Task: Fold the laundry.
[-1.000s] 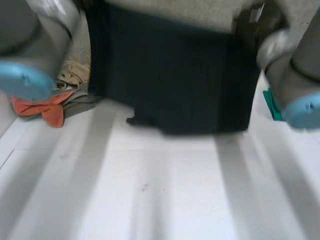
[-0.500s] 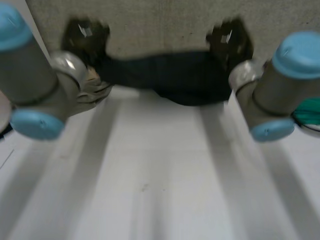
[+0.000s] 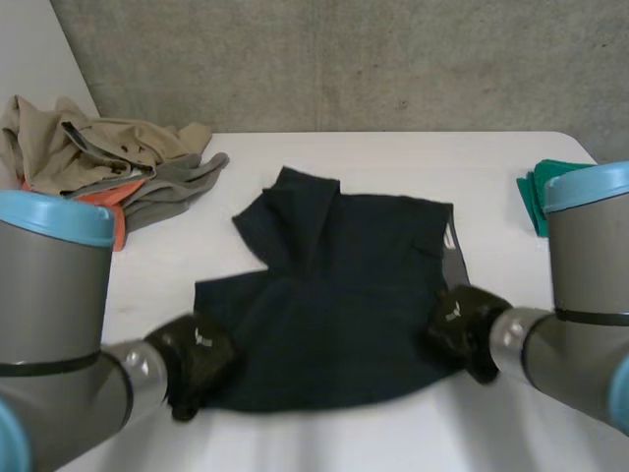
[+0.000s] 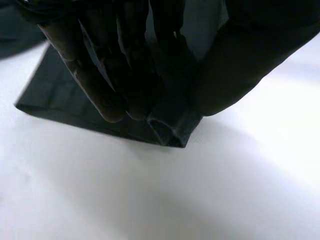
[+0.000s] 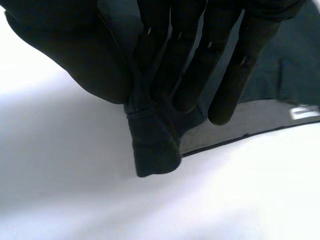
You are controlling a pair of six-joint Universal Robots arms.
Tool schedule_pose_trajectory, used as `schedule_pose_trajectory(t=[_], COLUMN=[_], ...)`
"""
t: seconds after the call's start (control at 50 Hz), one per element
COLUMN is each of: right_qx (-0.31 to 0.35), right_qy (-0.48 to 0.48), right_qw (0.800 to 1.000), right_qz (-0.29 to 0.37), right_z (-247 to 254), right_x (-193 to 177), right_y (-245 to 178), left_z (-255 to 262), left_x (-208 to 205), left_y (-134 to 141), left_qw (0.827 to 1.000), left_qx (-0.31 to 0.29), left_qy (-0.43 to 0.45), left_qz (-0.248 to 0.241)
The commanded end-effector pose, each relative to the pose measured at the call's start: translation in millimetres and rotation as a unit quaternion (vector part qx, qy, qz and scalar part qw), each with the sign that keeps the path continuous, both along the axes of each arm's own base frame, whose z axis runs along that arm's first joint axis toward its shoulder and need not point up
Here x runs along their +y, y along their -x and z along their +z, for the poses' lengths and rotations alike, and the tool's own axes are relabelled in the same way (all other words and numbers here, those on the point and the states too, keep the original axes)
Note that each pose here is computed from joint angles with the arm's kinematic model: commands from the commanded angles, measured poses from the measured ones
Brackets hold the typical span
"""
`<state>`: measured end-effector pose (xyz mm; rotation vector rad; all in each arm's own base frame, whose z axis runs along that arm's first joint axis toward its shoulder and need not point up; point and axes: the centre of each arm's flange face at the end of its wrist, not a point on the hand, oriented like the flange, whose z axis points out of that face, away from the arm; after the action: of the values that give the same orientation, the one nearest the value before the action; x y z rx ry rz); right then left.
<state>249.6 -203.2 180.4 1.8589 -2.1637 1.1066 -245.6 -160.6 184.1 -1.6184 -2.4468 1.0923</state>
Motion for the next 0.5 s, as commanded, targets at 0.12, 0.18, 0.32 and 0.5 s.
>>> schedule_pose_trajectory(t=[0.12,0.18,0.32,0.5], right_qx=[-0.023,-0.036,-0.041,-0.038], right_qy=[0.008,0.012,0.022,0.041], right_qw=[0.999,0.999,0.998,0.998], right_qz=[-0.021,-0.031,-0.038,-0.042], right_z=[-14.1,-19.4,-30.6,-40.6], right_x=[-7.4,-9.8,-8.5,-6.9], right_y=[3.8,1.2,-5.1,-6.8], left_z=[30.6,39.1,37.8,-6.8], left_x=[-32.3,-56.0,-107.9,-182.6], left_y=[18.9,31.0,58.4,90.6], left_qw=[0.993,0.984,0.965,0.959], left_qx=[0.049,0.082,0.124,0.113], left_qy=[0.107,0.159,0.23,0.256], left_qz=[-0.006,0.002,0.005,-0.043])
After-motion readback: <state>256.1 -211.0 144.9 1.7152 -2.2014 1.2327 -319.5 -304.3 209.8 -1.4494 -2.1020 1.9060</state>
